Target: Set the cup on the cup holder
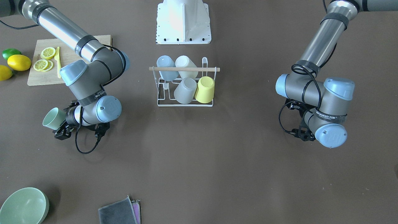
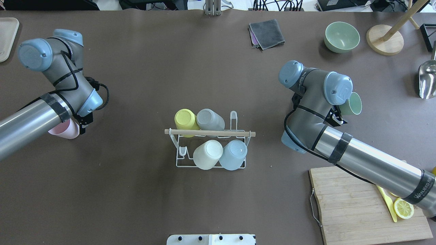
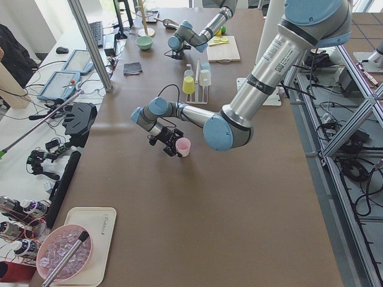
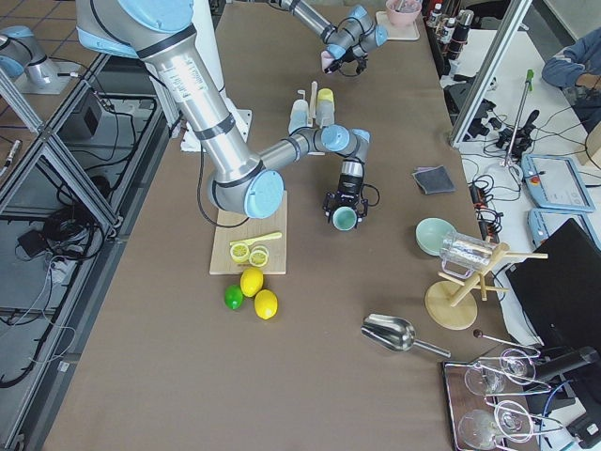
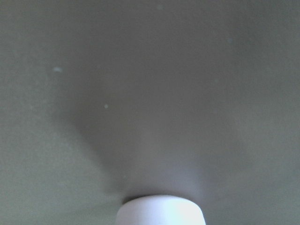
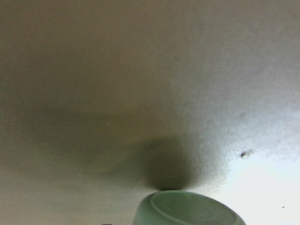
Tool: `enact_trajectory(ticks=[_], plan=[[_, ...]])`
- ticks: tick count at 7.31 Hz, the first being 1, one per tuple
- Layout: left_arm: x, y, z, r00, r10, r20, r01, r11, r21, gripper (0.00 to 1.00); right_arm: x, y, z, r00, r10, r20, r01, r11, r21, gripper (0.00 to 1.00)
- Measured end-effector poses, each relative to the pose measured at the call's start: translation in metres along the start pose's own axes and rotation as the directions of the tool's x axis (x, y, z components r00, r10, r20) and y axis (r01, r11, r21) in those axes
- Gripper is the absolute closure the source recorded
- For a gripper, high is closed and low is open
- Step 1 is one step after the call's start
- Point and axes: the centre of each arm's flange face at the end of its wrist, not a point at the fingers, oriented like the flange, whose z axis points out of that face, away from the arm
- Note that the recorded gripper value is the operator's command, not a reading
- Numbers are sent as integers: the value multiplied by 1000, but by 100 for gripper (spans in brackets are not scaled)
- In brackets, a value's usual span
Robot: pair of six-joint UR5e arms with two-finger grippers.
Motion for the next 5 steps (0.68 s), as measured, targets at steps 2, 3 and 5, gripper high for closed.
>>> enact_trajectory(ticks=[2,3,5], plan=[[-2,0,4,1000,1,2,-1,1000,-7,73,1,1,-1,1000,-2,-9,2,1000,-2,100],[-1,0,6,1000,3,3,-3,1000,-10,100,2,2,-2,1000,-2,-13,2,1000,-2,100],[3,6,4,1000,-2,4,2,1000,-18,100,12,10,-5,999,-31,-27,30,1000,-6,100]])
